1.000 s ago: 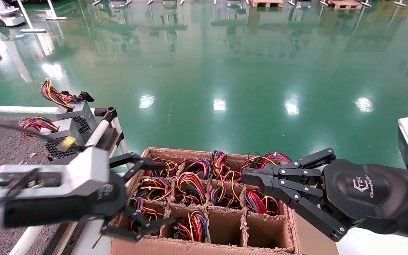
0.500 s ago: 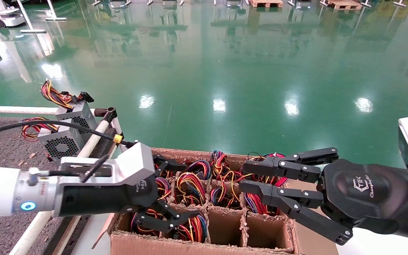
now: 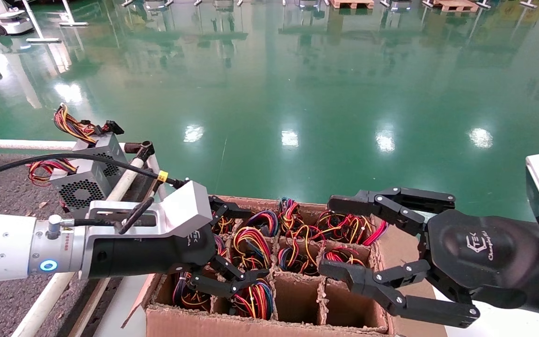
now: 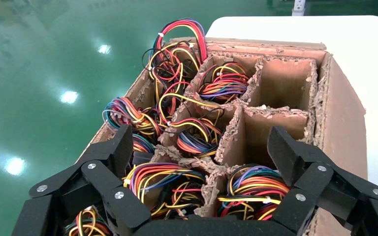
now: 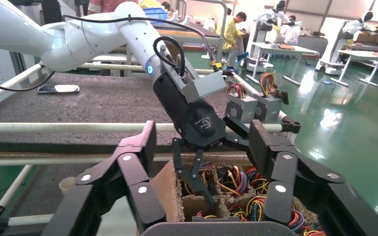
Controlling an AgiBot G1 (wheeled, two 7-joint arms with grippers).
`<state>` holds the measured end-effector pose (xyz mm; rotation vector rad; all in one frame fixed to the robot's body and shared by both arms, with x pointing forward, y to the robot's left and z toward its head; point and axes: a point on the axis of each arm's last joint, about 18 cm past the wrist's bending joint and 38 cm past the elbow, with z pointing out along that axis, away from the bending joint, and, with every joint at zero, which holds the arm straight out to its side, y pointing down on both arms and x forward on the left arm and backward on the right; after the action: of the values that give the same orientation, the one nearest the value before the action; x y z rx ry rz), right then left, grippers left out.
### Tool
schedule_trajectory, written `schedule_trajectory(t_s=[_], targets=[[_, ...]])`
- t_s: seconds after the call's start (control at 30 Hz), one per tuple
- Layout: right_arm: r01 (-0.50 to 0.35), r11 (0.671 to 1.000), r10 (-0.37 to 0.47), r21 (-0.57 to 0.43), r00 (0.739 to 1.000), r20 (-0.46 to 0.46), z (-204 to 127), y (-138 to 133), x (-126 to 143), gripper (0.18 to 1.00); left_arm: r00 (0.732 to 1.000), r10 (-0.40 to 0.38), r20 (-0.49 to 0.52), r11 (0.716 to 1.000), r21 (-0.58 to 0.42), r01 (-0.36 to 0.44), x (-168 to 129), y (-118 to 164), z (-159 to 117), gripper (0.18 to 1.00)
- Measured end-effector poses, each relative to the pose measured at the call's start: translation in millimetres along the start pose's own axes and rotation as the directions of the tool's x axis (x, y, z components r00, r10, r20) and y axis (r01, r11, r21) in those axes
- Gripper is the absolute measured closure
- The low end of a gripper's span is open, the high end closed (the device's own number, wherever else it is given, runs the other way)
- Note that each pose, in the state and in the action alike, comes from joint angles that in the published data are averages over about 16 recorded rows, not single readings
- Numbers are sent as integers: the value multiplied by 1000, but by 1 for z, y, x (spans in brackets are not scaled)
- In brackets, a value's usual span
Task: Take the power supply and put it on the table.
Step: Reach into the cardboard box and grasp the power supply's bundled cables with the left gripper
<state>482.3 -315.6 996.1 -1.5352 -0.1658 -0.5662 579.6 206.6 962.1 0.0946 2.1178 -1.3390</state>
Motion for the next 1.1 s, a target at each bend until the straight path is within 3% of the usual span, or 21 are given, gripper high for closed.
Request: schedule_trajectory(t_s=[0.27,0.5,0.7,1.1], targets=[[0,1000,0,0,1000,0,0,0,0,406,990,-130,-62,990,-56,126,6,4,-1,184],[0,1000,0,0,1000,0,0,0,0,282,954,-285,-97,952,-144,270,13,8,0,184],[0,1000,0,0,1000,0,0,0,0,219,928,-363,-84,920,-186,344,16,13,4,184],[0,1000,0,0,1000,0,0,0,0,179,917,-397,-48,905,-185,382,20,24,20,196]])
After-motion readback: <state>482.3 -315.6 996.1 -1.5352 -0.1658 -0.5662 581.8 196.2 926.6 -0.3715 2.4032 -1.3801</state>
